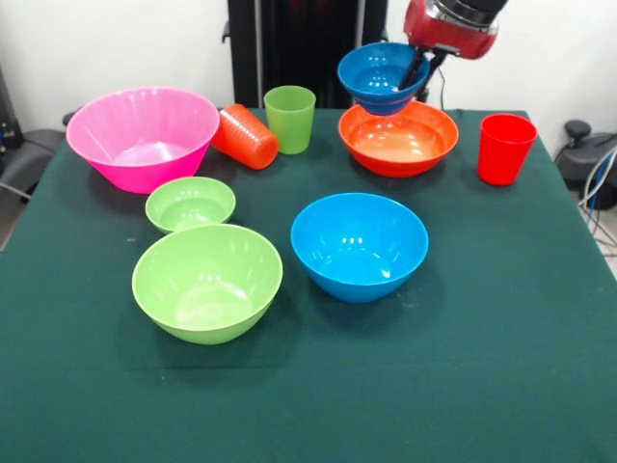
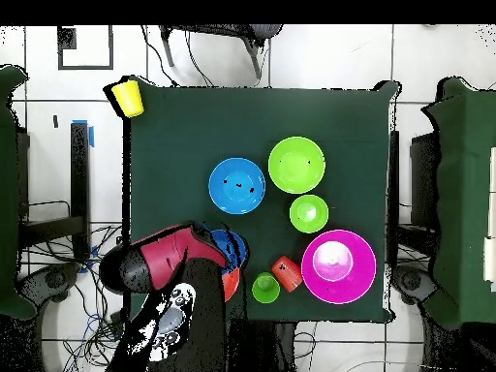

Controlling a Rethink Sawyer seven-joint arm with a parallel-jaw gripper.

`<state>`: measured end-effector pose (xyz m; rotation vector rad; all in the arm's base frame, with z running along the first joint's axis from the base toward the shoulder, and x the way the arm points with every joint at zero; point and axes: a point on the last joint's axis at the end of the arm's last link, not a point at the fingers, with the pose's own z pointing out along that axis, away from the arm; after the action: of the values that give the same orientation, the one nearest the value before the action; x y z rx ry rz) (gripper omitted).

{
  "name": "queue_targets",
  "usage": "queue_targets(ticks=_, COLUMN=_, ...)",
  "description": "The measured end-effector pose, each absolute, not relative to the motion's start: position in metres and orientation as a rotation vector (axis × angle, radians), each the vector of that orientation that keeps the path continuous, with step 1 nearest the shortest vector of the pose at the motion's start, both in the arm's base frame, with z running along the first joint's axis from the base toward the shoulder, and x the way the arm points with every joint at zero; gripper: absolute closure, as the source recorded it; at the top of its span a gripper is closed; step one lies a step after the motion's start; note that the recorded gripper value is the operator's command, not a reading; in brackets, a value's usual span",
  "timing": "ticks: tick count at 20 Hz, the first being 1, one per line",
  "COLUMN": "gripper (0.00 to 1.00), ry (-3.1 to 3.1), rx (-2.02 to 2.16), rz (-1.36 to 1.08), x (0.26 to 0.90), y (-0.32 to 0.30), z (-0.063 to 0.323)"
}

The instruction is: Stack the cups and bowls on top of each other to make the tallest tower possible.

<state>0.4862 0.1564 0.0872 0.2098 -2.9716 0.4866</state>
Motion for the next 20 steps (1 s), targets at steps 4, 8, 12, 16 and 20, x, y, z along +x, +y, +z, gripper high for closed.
queue_targets(ticks=4, gripper=1.00, ry=-2.962, rx=0.186, rz=0.522, x=0.494, y=0.144, z=0.078)
queue_targets(ticks=8, gripper=1.00, ry=-2.939, rx=0.165, rz=0.556, x=0.494, y=0.131, z=0.067)
queue_targets(ticks=12, gripper=1.00, ry=-2.921, rx=0.141, rz=0.571, x=0.488, y=0.121, z=0.055)
queue_targets(ticks=16, gripper=1.00, ry=-2.947, rx=0.106, rz=0.599, x=0.482, y=0.122, z=0.046)
queue_targets(ticks=20, gripper=1.00, ry=-2.985, rx=0.078, rz=0.622, x=0.477, y=0.129, z=0.048)
